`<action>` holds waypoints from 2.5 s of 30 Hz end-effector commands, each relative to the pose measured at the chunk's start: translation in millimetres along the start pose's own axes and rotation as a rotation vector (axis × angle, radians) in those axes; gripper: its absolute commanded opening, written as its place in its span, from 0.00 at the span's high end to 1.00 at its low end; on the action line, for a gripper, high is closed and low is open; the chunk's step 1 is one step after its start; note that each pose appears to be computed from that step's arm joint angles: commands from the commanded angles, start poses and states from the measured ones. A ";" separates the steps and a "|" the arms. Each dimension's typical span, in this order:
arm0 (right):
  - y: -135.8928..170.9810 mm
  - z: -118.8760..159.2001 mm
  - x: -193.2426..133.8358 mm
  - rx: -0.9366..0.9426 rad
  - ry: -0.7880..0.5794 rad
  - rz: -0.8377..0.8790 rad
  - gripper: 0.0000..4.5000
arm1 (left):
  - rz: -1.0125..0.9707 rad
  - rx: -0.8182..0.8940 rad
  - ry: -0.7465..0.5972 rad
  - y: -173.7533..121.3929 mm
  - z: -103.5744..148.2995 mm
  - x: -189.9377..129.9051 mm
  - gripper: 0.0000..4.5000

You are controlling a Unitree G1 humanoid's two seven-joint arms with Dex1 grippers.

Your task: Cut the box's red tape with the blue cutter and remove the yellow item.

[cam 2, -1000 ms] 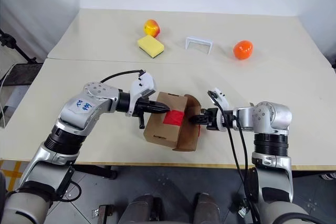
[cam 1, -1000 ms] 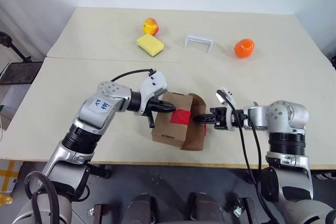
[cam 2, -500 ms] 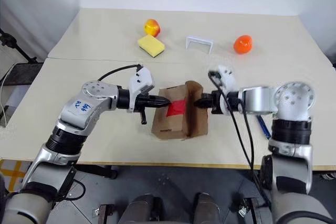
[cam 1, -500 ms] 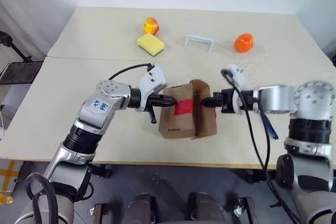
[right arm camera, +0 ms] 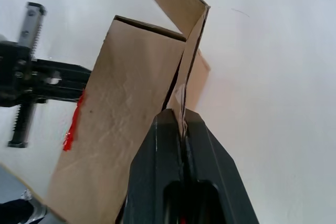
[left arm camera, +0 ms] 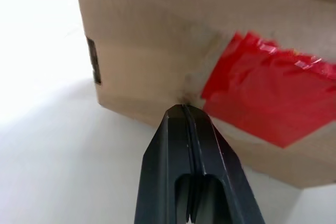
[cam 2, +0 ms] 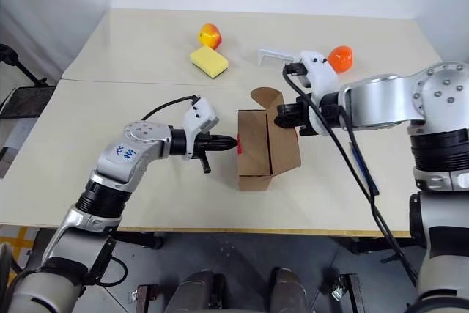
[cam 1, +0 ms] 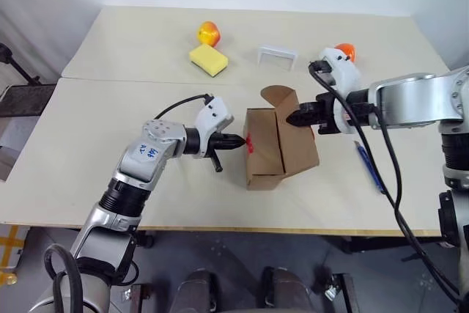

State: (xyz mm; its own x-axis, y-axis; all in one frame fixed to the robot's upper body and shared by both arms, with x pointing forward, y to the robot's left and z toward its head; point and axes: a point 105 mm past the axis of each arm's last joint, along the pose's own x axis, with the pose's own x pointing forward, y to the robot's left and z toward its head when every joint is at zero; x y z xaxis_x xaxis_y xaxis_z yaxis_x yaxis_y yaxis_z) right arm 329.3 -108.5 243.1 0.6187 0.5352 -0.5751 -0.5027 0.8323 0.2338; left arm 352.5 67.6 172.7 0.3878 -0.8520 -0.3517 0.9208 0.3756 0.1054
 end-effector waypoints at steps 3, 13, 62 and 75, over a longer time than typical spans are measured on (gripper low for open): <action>1.5 -13.7 13.4 -0.021 0.071 -0.038 0.99 | -0.067 -0.058 -0.134 -1.6 38.4 -33.0 1.00; 4.1 -9.1 14.0 -0.036 0.071 -0.049 0.99 | -0.137 0.059 -0.154 -4.9 66.8 -4.3 1.00; -62.5 -60.7 24.6 -0.116 0.104 -0.209 0.99 | -0.062 0.290 0.292 22.4 -27.9 -16.8 1.00; -64.2 -44.2 21.2 -0.206 0.000 -0.164 0.64 | -0.054 0.272 0.277 20.3 -29.8 -12.9 1.00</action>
State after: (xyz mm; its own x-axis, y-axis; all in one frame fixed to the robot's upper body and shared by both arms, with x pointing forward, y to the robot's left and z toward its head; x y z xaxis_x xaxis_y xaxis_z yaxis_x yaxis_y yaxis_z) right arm 348.7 -159.6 165.1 0.6767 0.3704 -0.6364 -0.4884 0.8725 -0.0115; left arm 364.9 97.9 145.6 0.3366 -0.7046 -0.6247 0.9364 0.1808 0.3006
